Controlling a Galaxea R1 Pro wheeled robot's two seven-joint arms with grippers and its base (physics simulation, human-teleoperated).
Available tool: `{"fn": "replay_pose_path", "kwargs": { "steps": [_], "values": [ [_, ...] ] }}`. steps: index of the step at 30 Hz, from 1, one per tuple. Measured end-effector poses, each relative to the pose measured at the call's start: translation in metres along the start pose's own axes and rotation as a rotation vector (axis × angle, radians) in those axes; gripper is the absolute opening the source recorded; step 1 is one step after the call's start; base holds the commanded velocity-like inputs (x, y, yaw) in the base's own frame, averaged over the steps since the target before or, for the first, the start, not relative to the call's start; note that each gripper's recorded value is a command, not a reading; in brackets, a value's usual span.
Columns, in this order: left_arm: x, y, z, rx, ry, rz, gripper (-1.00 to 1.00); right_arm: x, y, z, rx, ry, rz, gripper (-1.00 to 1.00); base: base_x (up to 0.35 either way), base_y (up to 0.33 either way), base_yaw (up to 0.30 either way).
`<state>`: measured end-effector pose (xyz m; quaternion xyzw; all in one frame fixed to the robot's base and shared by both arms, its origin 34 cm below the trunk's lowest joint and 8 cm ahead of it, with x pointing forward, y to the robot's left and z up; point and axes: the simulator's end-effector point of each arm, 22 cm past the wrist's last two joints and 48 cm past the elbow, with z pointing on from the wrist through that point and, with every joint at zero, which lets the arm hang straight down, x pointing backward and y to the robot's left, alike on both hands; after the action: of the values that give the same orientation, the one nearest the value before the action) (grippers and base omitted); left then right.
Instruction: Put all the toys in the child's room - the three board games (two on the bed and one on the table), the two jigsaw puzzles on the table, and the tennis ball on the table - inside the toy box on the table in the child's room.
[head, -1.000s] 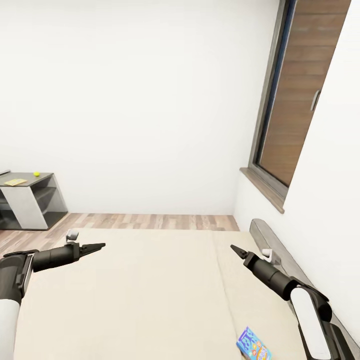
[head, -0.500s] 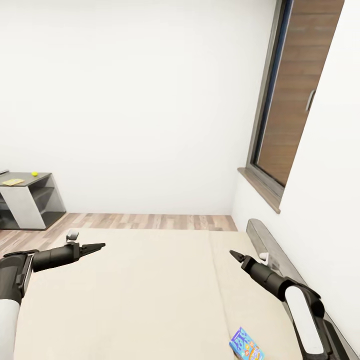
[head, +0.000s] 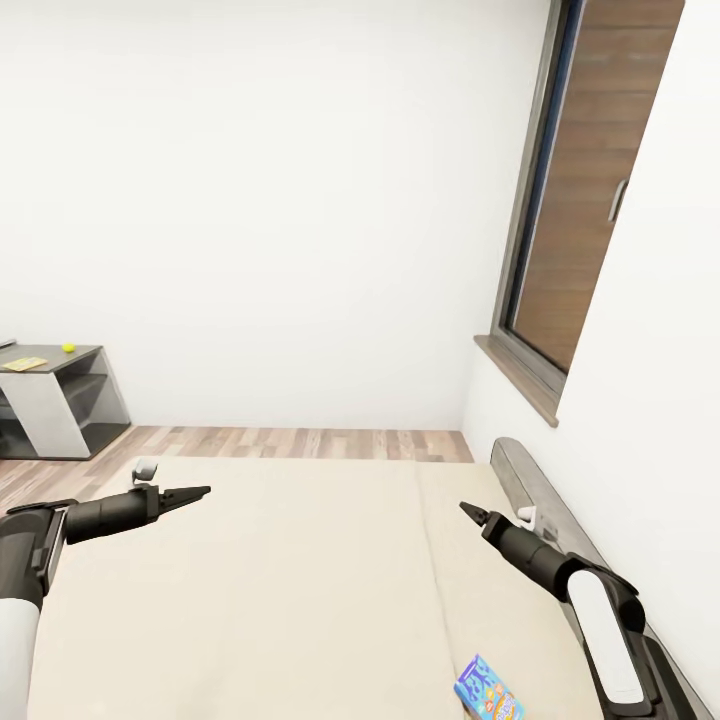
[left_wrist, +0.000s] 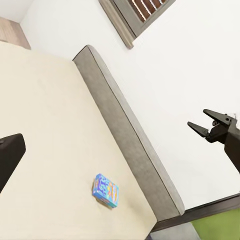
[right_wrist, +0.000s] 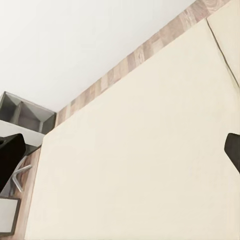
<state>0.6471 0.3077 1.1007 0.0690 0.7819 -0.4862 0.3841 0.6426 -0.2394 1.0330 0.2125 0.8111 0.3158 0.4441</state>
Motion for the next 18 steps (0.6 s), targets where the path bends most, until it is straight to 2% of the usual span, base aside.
{"fn": "replay_pose_path", "kwargs": {
  "steps": [18],
  "values": [
    [-0.0002,0.0001,-0.0001,0.000,-0.001,0.000,1.00,-0.0001,-0.0002,0.0001,0.001,0.000,-0.001,1.00,-0.012,0.000,0.000]
  ]
}}
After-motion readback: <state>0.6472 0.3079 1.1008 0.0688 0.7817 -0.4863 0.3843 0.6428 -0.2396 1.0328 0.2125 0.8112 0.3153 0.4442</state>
